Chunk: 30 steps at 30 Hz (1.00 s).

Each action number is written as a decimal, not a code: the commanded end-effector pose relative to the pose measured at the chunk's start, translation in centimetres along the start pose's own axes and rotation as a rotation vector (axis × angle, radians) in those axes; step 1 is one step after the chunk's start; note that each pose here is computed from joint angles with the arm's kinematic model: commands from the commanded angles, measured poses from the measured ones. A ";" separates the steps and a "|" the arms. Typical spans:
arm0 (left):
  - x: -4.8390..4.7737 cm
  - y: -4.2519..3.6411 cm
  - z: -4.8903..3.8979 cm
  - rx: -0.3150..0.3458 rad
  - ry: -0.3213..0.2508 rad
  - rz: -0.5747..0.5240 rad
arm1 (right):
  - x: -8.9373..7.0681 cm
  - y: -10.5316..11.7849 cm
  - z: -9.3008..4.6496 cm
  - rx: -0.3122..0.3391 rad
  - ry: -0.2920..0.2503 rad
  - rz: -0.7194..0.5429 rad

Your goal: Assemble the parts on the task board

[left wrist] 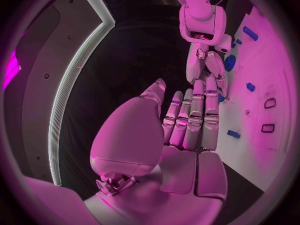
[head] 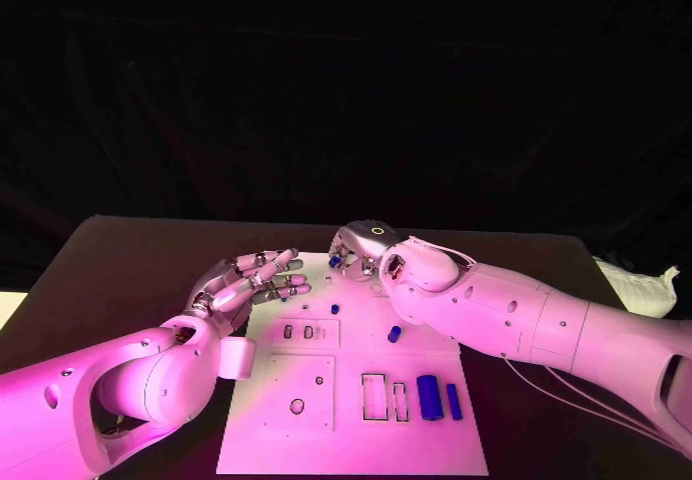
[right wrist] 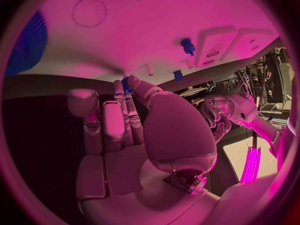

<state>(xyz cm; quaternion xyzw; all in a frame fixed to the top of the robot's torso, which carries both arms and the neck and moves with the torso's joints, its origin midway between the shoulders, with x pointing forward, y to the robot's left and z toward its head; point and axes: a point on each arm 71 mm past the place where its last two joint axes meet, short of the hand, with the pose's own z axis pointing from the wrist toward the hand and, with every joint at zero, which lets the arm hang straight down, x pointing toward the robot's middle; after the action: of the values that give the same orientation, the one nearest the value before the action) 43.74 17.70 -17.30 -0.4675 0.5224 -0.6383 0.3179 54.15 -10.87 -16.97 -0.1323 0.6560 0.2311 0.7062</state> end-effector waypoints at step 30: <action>-0.36 -0.11 0.06 0.000 0.015 -0.005 | -2.0 -1.4 -2.8 0.007 -0.070 0.033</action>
<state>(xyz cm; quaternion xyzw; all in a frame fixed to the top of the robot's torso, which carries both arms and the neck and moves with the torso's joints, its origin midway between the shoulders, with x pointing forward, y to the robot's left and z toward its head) 43.94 18.10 -17.43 -0.4698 0.5235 -0.6350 0.3194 52.67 -13.40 -15.96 -0.1290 0.6470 0.2278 0.7161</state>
